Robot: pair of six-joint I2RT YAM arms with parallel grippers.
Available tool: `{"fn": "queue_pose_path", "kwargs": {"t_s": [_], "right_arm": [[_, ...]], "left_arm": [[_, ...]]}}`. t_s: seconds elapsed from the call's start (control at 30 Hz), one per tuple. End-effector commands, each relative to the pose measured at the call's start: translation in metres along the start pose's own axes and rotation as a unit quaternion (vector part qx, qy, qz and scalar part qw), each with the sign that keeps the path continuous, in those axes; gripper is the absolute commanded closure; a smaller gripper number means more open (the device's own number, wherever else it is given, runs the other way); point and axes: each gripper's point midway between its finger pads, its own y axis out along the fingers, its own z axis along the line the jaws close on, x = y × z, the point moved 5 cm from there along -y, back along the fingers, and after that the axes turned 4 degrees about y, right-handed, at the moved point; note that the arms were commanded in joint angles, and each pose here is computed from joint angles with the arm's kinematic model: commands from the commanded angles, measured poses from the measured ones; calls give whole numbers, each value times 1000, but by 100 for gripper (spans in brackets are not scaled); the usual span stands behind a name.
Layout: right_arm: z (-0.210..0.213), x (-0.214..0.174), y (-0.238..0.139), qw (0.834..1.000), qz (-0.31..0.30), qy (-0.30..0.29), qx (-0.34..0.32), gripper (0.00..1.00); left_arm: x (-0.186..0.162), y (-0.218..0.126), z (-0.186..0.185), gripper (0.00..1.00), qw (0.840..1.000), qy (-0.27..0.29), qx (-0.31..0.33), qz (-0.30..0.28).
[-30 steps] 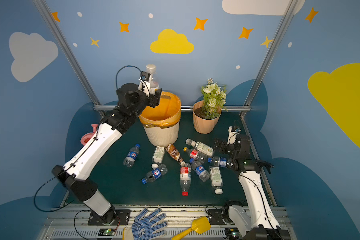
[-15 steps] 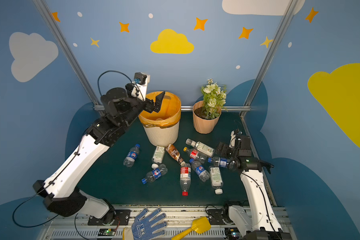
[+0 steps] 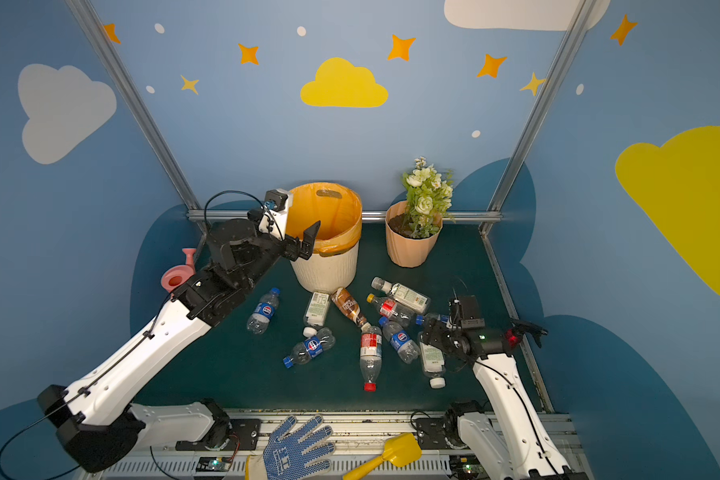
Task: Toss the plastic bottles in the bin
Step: 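Reach the right gripper down to the green-labelled clear bottle beside the Pepsi bottles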
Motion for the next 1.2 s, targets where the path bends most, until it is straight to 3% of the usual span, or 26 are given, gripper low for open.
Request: {"fn": "queue_pose_path", "kwargs": {"t_s": [0.0,0.13,0.5,0.77,1.0,1.17], "right_arm": [[-4,-10,1,999,4,30,-17,18],[-10,-25,16,998,38,33,-45,19],[-24,-35,31,994,43,40,-92,14],[-24,-38,39,992,55,30,-106,18],[-21,-38,44,992,62,22,-103,30],[-22,-41,48,992,71,17,-107,27]], "left_arm": [[18,-16,10,0,998,-37,5,-41],[12,-19,12,0,999,-34,6,-27],[-15,-18,18,0,998,-67,4,-2],[-17,-18,19,0,998,-70,-4,2],[-18,-19,19,0,998,-70,-7,7],[-19,-20,18,0,997,-72,-11,10]]}}
